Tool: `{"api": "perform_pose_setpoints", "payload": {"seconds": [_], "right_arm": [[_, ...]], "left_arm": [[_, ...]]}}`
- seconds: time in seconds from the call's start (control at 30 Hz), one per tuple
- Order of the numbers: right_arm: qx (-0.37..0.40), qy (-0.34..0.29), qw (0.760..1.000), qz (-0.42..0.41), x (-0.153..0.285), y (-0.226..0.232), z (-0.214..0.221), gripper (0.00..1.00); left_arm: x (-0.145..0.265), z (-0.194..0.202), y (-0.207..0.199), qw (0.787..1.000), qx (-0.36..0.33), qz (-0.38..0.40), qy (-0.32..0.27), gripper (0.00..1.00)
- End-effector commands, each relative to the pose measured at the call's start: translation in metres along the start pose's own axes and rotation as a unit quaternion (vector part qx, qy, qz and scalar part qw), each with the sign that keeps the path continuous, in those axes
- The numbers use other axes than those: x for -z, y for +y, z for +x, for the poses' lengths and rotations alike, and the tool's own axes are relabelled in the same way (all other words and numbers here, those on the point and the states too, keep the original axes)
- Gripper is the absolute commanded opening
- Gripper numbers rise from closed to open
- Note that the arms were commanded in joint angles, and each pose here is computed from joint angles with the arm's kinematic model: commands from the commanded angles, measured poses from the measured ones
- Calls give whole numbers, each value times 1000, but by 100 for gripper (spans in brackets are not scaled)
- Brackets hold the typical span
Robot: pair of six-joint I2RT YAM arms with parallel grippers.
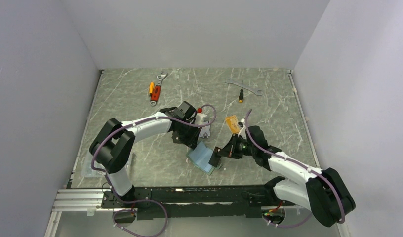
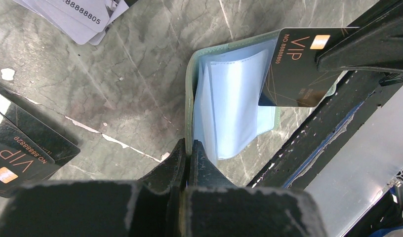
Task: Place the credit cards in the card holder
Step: Turn over the card slot in the card holder.
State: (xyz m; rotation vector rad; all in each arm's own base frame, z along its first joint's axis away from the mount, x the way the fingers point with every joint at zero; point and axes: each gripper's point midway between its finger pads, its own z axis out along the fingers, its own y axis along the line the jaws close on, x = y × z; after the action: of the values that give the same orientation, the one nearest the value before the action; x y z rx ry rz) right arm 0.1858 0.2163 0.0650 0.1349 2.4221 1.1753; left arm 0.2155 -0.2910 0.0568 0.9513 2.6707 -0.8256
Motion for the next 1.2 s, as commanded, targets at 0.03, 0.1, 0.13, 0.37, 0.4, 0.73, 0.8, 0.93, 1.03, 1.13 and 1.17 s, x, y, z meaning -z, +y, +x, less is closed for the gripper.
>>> {"api": "perform_pose_setpoints", "payload": {"seconds": [0.03, 0.1, 0.13, 0.37, 0.4, 0.73, 0.8, 0.93, 1.03, 1.13, 1.17], "right_arm": [[7, 21, 1000, -4, 4, 12, -4, 0], [13, 12, 1000, 0, 10, 14, -7, 0], [19, 8, 1000, 1, 13, 17, -10, 0], [44, -24, 998, -27, 26, 53, -39, 0], [39, -23, 998, -33, 23, 54, -39, 0], [3, 42, 992, -116, -14, 59, -15, 0], [0, 64, 990, -129, -18, 59, -8, 0], [-2, 90, 987, -129, -25, 54, 5, 0], [-7, 108, 987, -122, -30, 47, 14, 0], [-18, 122, 986, -109, -39, 39, 20, 0], [-20, 126, 986, -105, -42, 38, 21, 0]], "left_arm": [[8, -9, -8, 1000, -16, 5, -19, 0], [8, -9, -8, 1000, -16, 4, -20, 0], [8, -10, -8, 1000, -16, 3, -20, 0], [9, -10, -8, 1000, -17, 3, -20, 0], [9, -10, -9, 1000, -16, 5, -20, 0], [7, -8, -3, 1000, 8, -4, -16, 6], [7, -8, -1, 1000, 21, 4, -17, 13], [8, -7, 5, 999, 45, 17, -23, 20], [9, -6, 9, 998, 51, 12, -26, 23], [11, -8, 13, 998, 47, 0, -29, 30], [11, -8, 16, 998, 45, -10, -31, 33]]}}
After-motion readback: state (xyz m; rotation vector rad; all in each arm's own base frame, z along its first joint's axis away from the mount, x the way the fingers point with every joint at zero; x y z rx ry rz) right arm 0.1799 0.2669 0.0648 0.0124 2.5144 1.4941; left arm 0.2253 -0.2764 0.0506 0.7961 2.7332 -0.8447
